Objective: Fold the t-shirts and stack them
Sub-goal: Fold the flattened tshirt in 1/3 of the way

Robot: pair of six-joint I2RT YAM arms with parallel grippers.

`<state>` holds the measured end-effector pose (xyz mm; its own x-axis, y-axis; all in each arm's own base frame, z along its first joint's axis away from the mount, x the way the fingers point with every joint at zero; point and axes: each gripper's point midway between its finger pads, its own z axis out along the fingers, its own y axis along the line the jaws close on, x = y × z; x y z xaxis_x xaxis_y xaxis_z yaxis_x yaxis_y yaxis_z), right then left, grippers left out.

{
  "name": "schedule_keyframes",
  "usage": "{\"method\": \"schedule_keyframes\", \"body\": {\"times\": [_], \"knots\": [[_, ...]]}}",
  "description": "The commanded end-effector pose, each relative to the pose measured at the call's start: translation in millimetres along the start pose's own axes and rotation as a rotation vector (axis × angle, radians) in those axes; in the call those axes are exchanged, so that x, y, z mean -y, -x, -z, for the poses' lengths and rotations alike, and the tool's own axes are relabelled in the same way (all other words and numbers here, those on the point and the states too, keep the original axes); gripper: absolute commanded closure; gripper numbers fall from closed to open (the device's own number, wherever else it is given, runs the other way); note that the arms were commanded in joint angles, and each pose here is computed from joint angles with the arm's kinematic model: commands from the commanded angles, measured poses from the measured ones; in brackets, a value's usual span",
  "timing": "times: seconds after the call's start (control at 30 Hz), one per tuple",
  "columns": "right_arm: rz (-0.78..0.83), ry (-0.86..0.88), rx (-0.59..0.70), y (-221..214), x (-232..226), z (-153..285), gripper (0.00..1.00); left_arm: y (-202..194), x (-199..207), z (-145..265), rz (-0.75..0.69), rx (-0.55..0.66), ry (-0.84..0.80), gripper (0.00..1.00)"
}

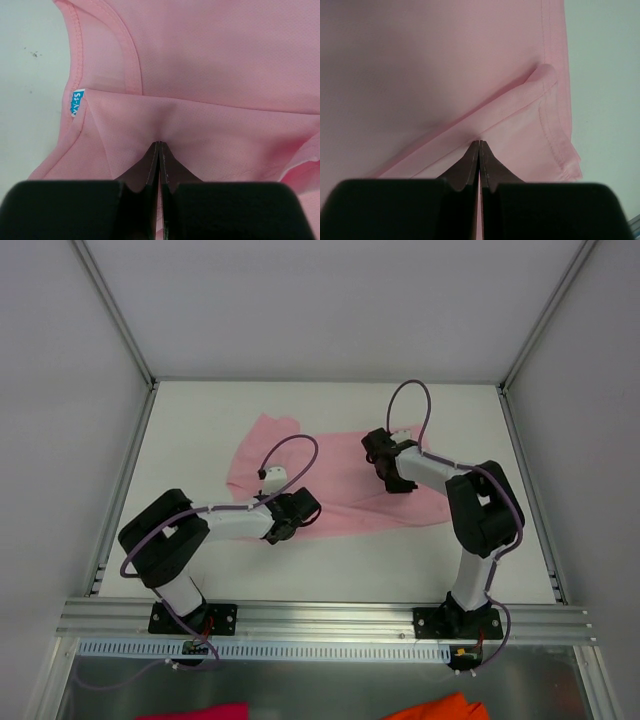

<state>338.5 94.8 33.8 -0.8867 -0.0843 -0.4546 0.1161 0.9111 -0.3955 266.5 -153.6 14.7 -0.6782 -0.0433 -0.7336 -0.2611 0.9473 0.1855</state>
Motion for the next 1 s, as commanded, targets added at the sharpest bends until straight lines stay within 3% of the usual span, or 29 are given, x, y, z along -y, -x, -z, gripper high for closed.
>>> {"method": "schedule_keyframes", "body": {"times": [0.0,0.53,0.97], "knots": [[-0.025,-0.002,-0.009,9.0,-0.4,-6.2,0.99,-34.2,-24.1,9.2,-0.073,-0.114,0.039,1.0],[-0.058,0.031,-0.04,45.0,0.0,-35.4,0.95,-36.7,-32.3,30.6,-0.089,-0.1,0.099,1.0],[-0.202,-0.07,0.241,113.2,36.1,-8.4,0.99,-37.3,-28.5,30.2,-0.114,-0.092,0.121,1.0]]}}
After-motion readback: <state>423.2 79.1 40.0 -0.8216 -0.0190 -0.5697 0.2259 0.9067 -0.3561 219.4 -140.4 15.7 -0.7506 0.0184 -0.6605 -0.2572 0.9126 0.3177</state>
